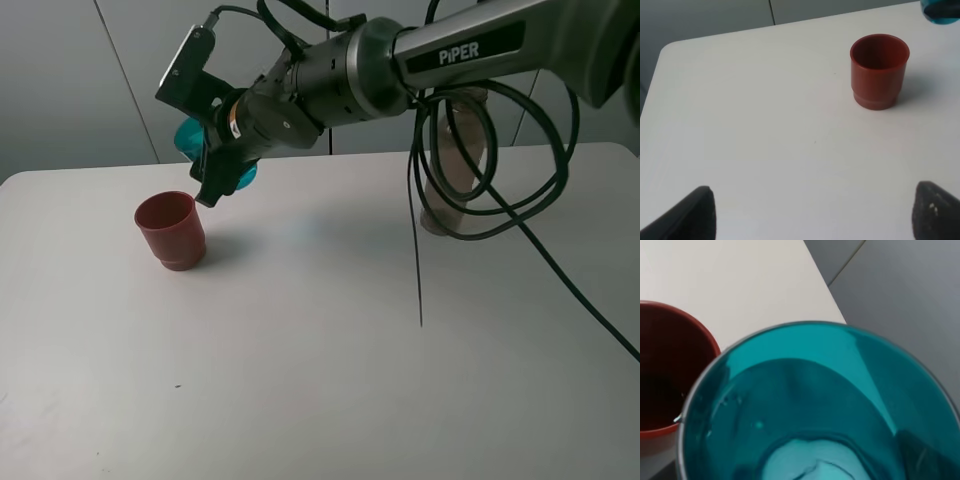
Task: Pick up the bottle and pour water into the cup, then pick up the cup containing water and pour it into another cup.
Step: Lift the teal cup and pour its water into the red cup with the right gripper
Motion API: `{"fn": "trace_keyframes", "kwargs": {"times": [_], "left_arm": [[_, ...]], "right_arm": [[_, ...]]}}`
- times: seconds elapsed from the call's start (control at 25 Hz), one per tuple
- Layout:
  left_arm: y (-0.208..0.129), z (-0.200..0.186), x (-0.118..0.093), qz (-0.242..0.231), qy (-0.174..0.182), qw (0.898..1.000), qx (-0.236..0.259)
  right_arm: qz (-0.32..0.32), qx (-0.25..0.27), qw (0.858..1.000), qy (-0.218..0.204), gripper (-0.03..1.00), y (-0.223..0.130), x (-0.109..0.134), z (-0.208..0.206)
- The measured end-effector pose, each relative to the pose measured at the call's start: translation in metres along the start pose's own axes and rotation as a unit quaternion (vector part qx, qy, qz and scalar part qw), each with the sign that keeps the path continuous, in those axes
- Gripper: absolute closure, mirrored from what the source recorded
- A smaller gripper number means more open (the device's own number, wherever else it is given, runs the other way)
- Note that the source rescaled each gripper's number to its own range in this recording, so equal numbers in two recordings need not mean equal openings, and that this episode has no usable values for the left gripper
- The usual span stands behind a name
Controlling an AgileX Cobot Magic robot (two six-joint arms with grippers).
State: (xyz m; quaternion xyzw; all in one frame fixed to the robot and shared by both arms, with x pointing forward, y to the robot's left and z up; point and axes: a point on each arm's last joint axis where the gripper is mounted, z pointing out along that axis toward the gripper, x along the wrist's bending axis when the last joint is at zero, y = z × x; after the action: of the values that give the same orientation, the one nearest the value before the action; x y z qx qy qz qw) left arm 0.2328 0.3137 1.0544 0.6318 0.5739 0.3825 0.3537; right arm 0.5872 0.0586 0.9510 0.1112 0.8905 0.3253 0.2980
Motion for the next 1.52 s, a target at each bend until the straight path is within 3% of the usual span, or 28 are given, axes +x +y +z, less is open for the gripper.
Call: {"fn": "trace_keyframes", "kwargs": {"times": [0.72, 1.28, 1.52], "left_arm": [[0.000, 0.000, 0.000, 0.000, 0.000, 1.000, 0.000], [0.000, 0.000, 0.000, 0.000, 0.000, 1.000, 0.000], [0.000, 0.000, 0.000, -0.001, 0.000, 1.000, 0.000]], "right_arm": [[-0.143, 0.000, 0.989, -0.028, 0.82, -0.001, -0.002, 0.021], [-0.198, 0.005, 0.980, -0.025, 0.82, 0.001, 0.012, 0.025], [-0.217, 0.011, 0.975, -0.045, 0.82, 0.011, 0.005, 0.022]]}}
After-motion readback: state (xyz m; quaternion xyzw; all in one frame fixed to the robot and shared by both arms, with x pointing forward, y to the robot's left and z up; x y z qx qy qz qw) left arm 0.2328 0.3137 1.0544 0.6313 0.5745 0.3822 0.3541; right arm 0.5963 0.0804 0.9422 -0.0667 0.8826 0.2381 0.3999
